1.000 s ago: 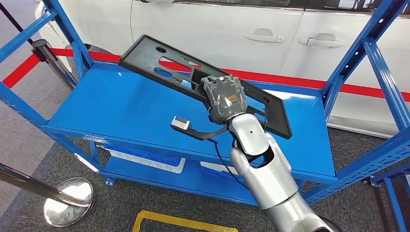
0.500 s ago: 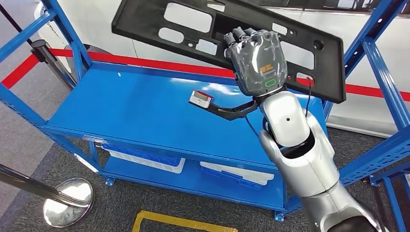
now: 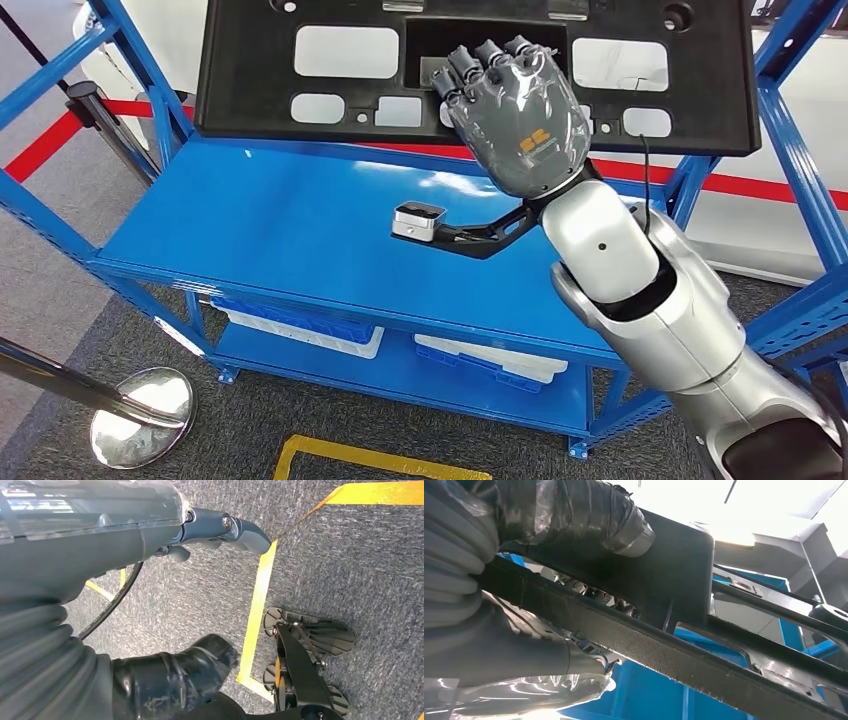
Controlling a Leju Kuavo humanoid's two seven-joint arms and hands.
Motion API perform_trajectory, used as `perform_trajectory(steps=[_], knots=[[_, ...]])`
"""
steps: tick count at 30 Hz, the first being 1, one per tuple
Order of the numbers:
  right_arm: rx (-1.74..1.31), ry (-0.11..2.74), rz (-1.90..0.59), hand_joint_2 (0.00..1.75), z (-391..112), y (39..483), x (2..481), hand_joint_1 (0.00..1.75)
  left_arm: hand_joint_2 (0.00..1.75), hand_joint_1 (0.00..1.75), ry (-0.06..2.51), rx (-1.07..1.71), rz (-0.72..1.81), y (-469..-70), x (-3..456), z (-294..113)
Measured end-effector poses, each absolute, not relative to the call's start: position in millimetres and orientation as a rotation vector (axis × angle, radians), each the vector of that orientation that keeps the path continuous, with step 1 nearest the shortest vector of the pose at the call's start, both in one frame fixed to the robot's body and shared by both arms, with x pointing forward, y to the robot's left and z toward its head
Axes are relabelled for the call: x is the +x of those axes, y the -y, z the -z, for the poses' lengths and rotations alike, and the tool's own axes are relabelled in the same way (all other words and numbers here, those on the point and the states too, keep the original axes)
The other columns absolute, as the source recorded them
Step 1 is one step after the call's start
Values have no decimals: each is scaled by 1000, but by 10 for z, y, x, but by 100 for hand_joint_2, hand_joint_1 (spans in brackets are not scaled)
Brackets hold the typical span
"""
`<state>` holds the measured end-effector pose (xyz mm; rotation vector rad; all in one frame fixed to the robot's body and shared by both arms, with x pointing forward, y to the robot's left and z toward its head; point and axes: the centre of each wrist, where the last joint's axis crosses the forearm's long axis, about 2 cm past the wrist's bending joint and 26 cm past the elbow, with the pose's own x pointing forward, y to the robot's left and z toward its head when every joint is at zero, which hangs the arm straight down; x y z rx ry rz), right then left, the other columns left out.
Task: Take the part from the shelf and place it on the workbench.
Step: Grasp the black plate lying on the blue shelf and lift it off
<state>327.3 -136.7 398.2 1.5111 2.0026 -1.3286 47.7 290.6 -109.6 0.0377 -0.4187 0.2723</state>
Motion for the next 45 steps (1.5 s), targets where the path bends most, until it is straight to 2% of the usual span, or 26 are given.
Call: perform_trajectory(steps=[21,30,45], knots=[[1400,-1904,1409,175,-3826,1419,3222,175,175,0,424,35,-217,-2980,479,1104],[1307,-1929,1486,175,-3756,1424,3172,175,175,0,406,48,-207,-3027,473,1105],[1324,-2079,1537,175,-3811,1525,3245,175,175,0,386,45,-214,-3023,503,1102]])
